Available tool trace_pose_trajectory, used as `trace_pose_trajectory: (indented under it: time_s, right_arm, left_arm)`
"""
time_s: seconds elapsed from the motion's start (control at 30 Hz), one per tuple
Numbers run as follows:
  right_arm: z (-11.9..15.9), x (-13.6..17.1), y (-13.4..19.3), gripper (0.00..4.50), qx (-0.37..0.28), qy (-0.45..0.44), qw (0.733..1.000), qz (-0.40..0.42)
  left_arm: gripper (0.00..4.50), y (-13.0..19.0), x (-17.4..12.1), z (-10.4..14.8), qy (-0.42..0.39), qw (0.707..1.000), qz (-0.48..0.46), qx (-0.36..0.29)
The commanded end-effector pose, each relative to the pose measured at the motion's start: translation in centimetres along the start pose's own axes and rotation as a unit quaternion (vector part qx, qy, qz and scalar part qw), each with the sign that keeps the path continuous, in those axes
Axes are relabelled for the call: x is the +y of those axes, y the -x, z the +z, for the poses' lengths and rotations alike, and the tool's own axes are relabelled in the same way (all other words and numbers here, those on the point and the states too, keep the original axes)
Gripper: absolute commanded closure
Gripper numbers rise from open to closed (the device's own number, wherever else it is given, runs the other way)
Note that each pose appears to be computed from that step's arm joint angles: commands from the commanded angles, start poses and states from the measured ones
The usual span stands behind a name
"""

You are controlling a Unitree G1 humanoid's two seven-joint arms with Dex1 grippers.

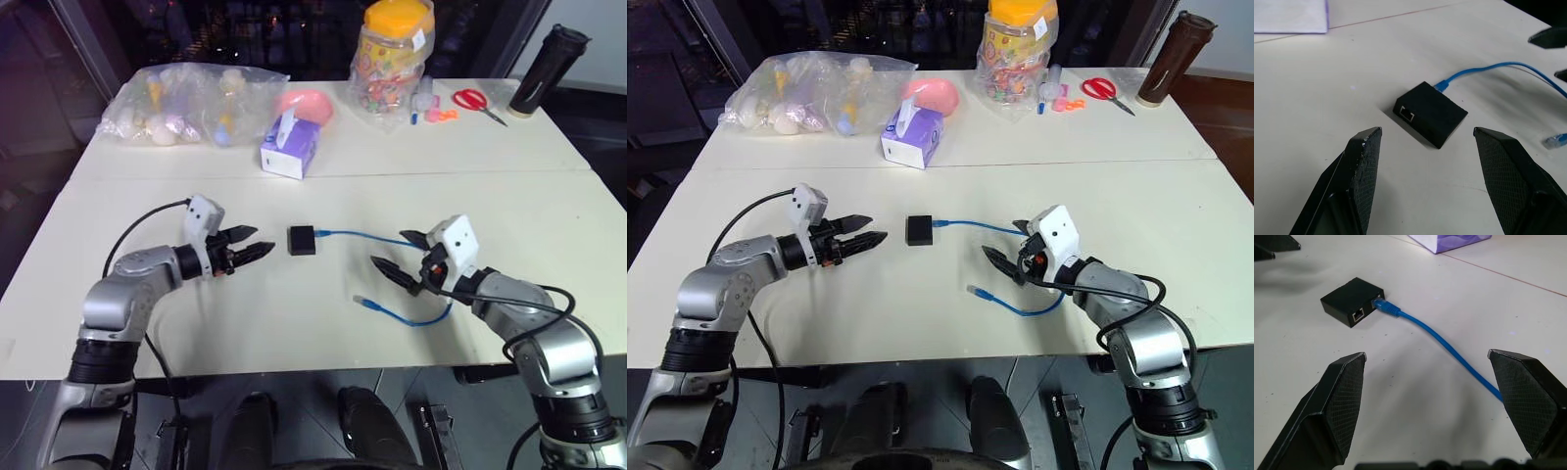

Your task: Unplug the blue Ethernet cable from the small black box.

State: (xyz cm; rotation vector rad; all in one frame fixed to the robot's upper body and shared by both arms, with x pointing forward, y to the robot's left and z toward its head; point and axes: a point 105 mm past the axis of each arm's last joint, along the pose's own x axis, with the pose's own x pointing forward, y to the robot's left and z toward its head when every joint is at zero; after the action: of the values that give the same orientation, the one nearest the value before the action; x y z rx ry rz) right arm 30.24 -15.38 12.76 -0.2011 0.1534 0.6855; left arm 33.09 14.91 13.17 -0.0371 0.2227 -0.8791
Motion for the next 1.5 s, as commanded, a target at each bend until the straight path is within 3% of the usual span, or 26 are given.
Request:
trace_pose_trajectory:
  time_s: [0.03,0.53,0.7,0.87,1.2,1.37,1.5]
  right_arm:
    - [1.0,-0.1,-0.2,0.31,-0.02,0.015,1.0,0.001]
    - [1.2,-0.2,-0.6,0.31,-0.018,0.024,1.0,0.005]
    - [1.2,-0.2,-3.7,0.31,0.005,0.051,0.996,0.07]
    - [0.0,-0.7,-6.2,0.31,0.059,0.085,0.986,0.131]
    - [0.9,-1.1,-12.6,0.31,0.057,0.091,0.979,0.171]
    - [0.4,1.0,-14.4,0.31,0.082,0.116,0.963,0.229]
    - [-0.2,1.9,-14.9,2.2,0.109,0.171,0.946,0.253]
  left_arm:
    - [1.38,0.2,-0.3,1.1,-0.015,1.0,0.005,-0.02]
    - [1.38,-0.3,1.3,2.4,-0.031,0.999,0.014,-0.022]
    - [1.38,-0.4,-0.4,3.7,-0.086,0.991,-0.095,0.03]
    - [1.38,1.2,-1.8,3.9,-0.05,0.978,-0.187,0.078]
    - [1.38,1.7,-0.6,3.6,-0.059,0.984,-0.148,0.078]
    - [1.38,2.1,-0.6,2.6,-0.049,0.989,-0.119,0.074]
    - [1.33,2.6,-0.2,2.3,-0.046,0.992,-0.094,0.074]
